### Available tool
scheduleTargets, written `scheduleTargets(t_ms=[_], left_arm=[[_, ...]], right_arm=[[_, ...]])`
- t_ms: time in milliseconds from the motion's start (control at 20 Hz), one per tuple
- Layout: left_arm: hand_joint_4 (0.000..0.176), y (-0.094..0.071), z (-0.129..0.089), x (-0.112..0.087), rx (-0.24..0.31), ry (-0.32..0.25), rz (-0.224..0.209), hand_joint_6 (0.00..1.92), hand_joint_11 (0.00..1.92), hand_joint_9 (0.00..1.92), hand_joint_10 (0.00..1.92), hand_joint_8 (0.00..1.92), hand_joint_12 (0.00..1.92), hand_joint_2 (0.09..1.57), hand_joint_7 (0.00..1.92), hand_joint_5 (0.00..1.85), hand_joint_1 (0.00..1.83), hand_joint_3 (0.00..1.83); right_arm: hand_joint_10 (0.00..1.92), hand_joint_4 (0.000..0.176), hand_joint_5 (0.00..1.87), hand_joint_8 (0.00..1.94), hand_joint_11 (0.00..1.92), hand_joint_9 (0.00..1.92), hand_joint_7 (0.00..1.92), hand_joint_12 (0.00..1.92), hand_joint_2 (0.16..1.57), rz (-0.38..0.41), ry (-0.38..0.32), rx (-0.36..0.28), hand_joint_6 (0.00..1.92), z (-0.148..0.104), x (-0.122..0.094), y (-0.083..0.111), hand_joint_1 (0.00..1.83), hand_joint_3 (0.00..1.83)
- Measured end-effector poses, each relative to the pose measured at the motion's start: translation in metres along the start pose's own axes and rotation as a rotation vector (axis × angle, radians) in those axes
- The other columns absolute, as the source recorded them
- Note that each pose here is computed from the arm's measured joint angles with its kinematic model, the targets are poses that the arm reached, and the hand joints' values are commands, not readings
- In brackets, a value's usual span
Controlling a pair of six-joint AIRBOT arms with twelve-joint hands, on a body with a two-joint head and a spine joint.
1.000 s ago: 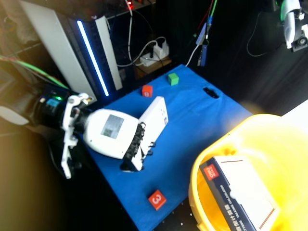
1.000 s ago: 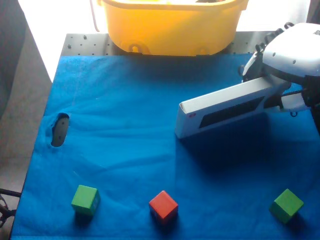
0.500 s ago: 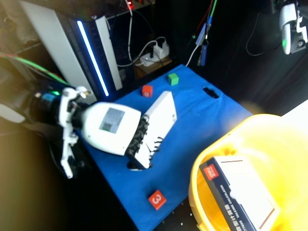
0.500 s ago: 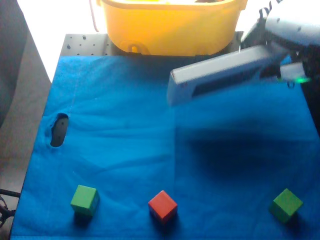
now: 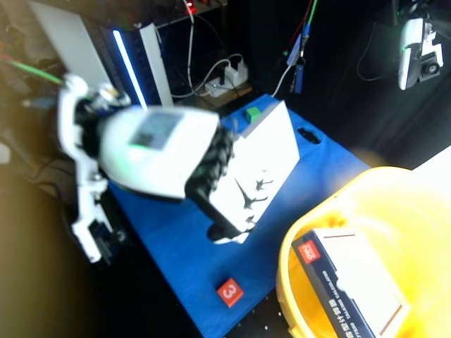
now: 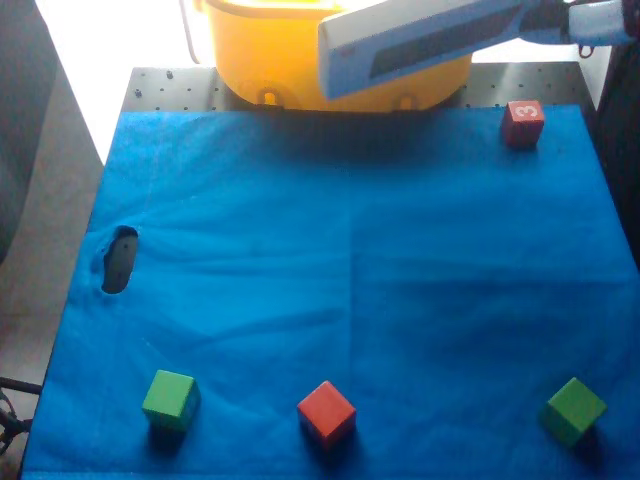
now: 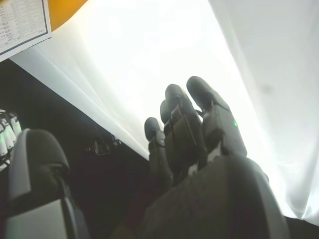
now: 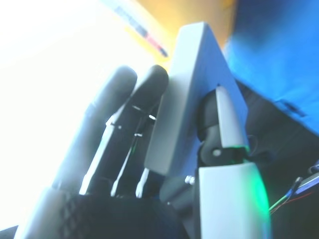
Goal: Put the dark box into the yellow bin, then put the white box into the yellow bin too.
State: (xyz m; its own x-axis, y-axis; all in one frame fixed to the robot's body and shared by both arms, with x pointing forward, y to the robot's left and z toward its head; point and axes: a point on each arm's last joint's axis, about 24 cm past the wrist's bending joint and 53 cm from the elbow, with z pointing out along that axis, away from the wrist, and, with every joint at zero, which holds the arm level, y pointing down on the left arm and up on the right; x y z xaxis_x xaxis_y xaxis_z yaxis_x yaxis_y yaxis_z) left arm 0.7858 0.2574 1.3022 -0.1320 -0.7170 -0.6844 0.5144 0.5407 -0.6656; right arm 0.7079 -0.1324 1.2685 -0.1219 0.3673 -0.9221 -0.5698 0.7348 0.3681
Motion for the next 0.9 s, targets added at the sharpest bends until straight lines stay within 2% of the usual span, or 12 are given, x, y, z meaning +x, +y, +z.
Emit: scheduleTargets(t_ms=[50, 100, 150, 200, 250, 350, 400, 550, 700, 800, 900], left_arm=[[0.088, 0.0, 0.0, 0.001, 0.002, 0.003, 0.0, 0.0, 0.11, 0.45, 0.0, 0.0, 0.62, 0.85, 0.43, 0.45, 1.12, 0.0], [0.104, -0.002, 0.0, 0.003, 0.007, 0.005, -0.001, 0.01, 0.11, 0.45, 0.0, 0.01, 0.62, 0.82, 0.46, 0.46, 1.09, 0.0], [0.109, -0.002, -0.001, 0.004, 0.01, 0.006, -0.004, 0.0, 0.09, 0.45, 0.0, 0.0, 0.64, 0.81, 0.47, 0.47, 1.09, 0.0], [0.109, -0.003, -0.001, 0.005, 0.012, 0.01, -0.001, 0.0, 0.1, 0.45, 0.0, 0.0, 0.65, 0.8, 0.48, 0.48, 1.1, 0.0], [0.092, -0.003, -0.001, 0.006, 0.013, 0.012, 0.0, 0.0, 0.08, 0.44, 0.0, 0.0, 0.69, 0.79, 0.48, 0.47, 1.1, 0.0], [0.092, -0.003, -0.001, 0.005, 0.014, 0.009, -0.003, 0.0, 0.04, 0.41, 0.0, 0.0, 0.74, 0.78, 0.46, 0.45, 1.07, 0.0], [0.085, -0.003, -0.001, 0.005, 0.014, 0.009, -0.002, 0.0, 0.01, 0.4, 0.01, 0.0, 0.8, 0.78, 0.46, 0.45, 1.07, 0.0], [0.081, -0.005, -0.001, 0.008, 0.021, 0.013, -0.006, 0.0, 0.0, 0.36, 0.0, 0.0, 0.91, 0.78, 0.43, 0.42, 1.07, 0.0], [0.092, -0.009, -0.002, 0.011, 0.038, 0.015, -0.012, 0.0, 0.0, 0.33, 0.0, 0.0, 0.8, 0.8, 0.43, 0.42, 1.1, 0.01], [0.1, -0.012, -0.002, 0.015, 0.048, 0.023, -0.011, 0.0, 0.0, 0.3, 0.0, 0.0, 0.78, 0.78, 0.42, 0.42, 1.11, 0.0], [0.124, -0.016, -0.002, 0.016, 0.059, 0.024, -0.014, 0.0, 0.0, 0.26, 0.0, 0.0, 0.7, 0.82, 0.35, 0.34, 1.11, 0.01]], right_arm=[[0.91, 0.0, 1.11, 0.85, 0.92, 1.14, 1.19, 1.48, 1.05, 0.0, -0.007, 0.001, 0.56, 0.001, -0.005, 0.001, 1.29, 0.0], [0.71, 0.0, 1.02, 0.77, 0.96, 1.19, 1.2, 1.3, 1.06, -0.01, -0.025, -0.002, 0.77, 0.003, -0.014, 0.002, 1.28, 0.0], [0.55, 0.0, 0.98, 0.74, 0.99, 1.24, 1.21, 1.2, 1.07, -0.02, -0.04, -0.007, 0.85, 0.004, -0.02, 0.005, 1.27, 0.0], [0.54, 0.0, 1.0, 0.77, 1.0, 1.28, 1.21, 1.24, 1.06, -0.025, -0.061, -0.013, 0.78, 0.005, -0.028, 0.008, 1.28, 0.0], [0.5, 0.0, 1.0, 0.77, 1.01, 1.29, 1.22, 1.21, 1.06, -0.035, -0.081, -0.018, 0.78, 0.005, -0.036, 0.009, 1.29, 0.0], [0.49, 0.0, 0.99, 0.81, 1.03, 1.31, 1.2, 1.22, 1.07, -0.057, -0.103, -0.022, 0.78, 0.006, -0.047, 0.012, 1.29, 0.0], [0.46, 0.0, 0.98, 0.81, 1.04, 1.32, 1.2, 1.19, 1.07, -0.064, -0.117, -0.024, 0.79, 0.007, -0.053, 0.014, 1.28, 0.0], [0.27, 0.0, 0.96, 0.71, 1.07, 1.35, 1.22, 1.02, 1.07, -0.093, -0.158, -0.02, 0.9, 0.008, -0.07, 0.012, 1.27, 0.0], [0.12, 0.0, 0.97, 0.64, 1.12, 1.43, 1.25, 0.96, 1.06, -0.132, -0.164, -0.014, 0.88, 0.008, -0.074, 0.012, 1.28, 0.0], [0.11, 0.0, 1.01, 0.63, 1.12, 1.47, 1.27, 1.02, 1.05, -0.132, -0.17, -0.014, 0.82, 0.008, -0.077, 0.012, 1.28, 0.0], [0.09, 0.0, 1.05, 0.56, 1.12, 1.49, 1.3, 0.98, 1.04, -0.136, -0.185, -0.01, 0.75, 0.011, -0.085, 0.011, 1.29, 0.0]])
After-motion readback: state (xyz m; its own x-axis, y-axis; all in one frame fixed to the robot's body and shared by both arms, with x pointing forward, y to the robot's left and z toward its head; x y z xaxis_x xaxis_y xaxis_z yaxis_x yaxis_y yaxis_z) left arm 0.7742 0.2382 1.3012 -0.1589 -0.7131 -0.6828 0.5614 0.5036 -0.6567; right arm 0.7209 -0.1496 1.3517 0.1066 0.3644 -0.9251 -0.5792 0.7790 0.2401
